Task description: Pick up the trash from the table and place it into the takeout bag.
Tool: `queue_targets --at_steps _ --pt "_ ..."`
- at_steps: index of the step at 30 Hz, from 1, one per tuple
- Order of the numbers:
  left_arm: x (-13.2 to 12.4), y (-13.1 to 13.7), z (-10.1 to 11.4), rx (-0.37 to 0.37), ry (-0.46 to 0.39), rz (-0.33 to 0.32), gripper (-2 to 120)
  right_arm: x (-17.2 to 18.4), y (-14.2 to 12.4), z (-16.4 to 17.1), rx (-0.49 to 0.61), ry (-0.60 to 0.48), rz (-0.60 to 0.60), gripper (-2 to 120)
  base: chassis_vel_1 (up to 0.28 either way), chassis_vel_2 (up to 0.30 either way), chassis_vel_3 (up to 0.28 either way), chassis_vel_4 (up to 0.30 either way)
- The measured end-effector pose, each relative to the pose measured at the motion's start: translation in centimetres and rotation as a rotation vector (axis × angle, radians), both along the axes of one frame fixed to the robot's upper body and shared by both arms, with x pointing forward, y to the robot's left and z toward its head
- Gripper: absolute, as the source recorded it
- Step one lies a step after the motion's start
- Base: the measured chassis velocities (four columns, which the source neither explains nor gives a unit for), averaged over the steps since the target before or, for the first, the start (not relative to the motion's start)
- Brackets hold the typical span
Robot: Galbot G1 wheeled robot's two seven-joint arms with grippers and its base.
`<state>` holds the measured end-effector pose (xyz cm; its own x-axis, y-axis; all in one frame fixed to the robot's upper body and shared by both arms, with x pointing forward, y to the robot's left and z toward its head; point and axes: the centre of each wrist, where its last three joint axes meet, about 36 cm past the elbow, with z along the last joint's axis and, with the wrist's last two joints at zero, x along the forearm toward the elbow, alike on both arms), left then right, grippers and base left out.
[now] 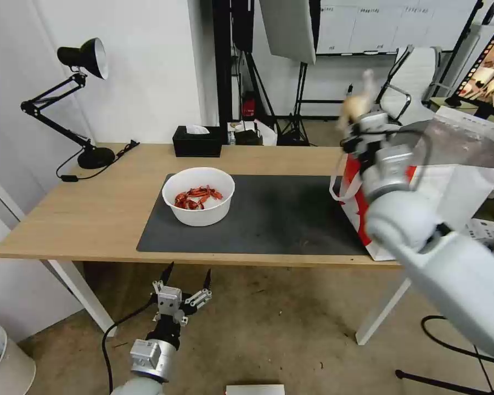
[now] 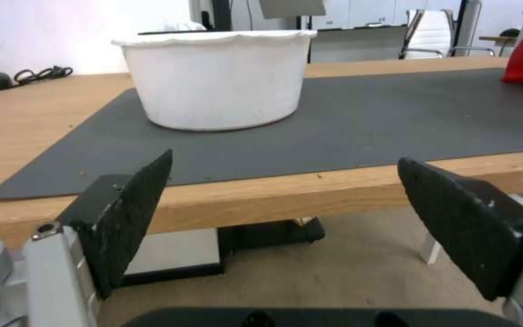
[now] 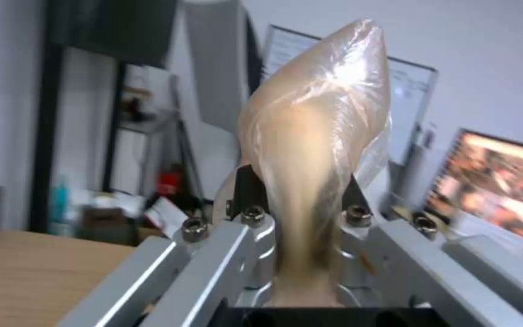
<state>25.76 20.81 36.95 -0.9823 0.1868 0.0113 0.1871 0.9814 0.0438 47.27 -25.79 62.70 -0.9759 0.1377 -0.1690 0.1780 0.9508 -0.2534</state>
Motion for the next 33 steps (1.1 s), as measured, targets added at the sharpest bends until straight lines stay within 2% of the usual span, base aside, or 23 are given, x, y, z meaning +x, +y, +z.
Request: queue_targets --at_steps 5,8,10,13,14,15,17,18,19,22,25,28,29,31,33 --pt "0.0 0.2 0.1 0.002 -0.004 -0.008 100 0.3 -1.8 0.0 0.058 0.082 -0.121 7 0.0 0.0 0.0 0.0" --pt "0.0 0.1 0.1 -0.001 -0.005 -0.011 100 0.3 -2.1 -0.2 0.094 0.119 -0.123 7 0.0 0.0 0.0 0.0" --pt "0.0 0.0 0.1 -0.002 -0.005 -0.013 100 0.3 -2.2 -0.4 0.099 0.128 -0.124 12 0.0 0.0 0.0 0.0" --pt "0.0 0.0 0.2 -0.002 -0.006 -0.014 100 0.2 -2.2 -0.6 0.111 0.142 -0.124 25 0.0 0.0 0.0 0.0" --pt "0.0 0.0 0.2 -0.002 -0.006 -0.014 100 0.2 -2.2 -0.6 0.111 0.142 -0.124 25 0.0 0.0 0.0 0.0" --pt "0.0 0.0 0.2 -0.002 -0.006 -0.014 100 0.2 -2.1 -0.8 0.114 0.147 -0.124 32 0.0 0.0 0.0 0.0" --pt "0.1 0.1 0.2 -0.001 -0.007 -0.015 100 0.1 -2.1 -0.9 0.116 0.15 -0.123 33 0.0 0.0 0.0 0.0" --pt "0.1 0.1 0.2 0.0 -0.007 -0.015 100 0.1 -2.1 -1.0 0.117 0.151 -0.124 43 0.0 0.0 0.0 0.0" --pt "0.1 0.1 0.2 0.0 -0.007 -0.015 100 0.1 -2.1 -1.0 0.117 0.151 -0.124 43 0.0 0.0 0.0 0.0" --pt "0.1 0.3 0.3 0.003 -0.009 -0.017 100 0.0 -1.9 -1.1 0.125 0.155 -0.126 61 0.0 0.0 0.0 0.0" --pt "0.1 0.3 0.3 0.003 -0.009 -0.018 100 0.0 -1.9 -1.0 0.128 0.153 -0.126 65 0.0 0.0 0.0 0.0" --pt "0.2 0.2 0.4 0.003 -0.01 -0.021 100 -0.1 -1.9 -0.9 0.131 0.151 -0.122 80 0.0 0.0 0.0 0.0" --pt "0.2 0.2 0.4 0.003 -0.01 -0.021 100 -0.1 -1.9 -0.9 0.131 0.151 -0.122 80 0.0 0.0 0.0 0.0" --pt "0.3 0.2 0.4 0.003 -0.011 -0.022 100 -0.2 -1.8 -1.0 0.134 0.155 -0.113 92 0.0 0.0 0.0 0.0" --pt "0.3 0.2 0.4 0.003 -0.011 -0.022 100 -0.2 -1.8 -1.1 0.135 0.157 -0.11 95 0.0 0.0 0.0 0.0"
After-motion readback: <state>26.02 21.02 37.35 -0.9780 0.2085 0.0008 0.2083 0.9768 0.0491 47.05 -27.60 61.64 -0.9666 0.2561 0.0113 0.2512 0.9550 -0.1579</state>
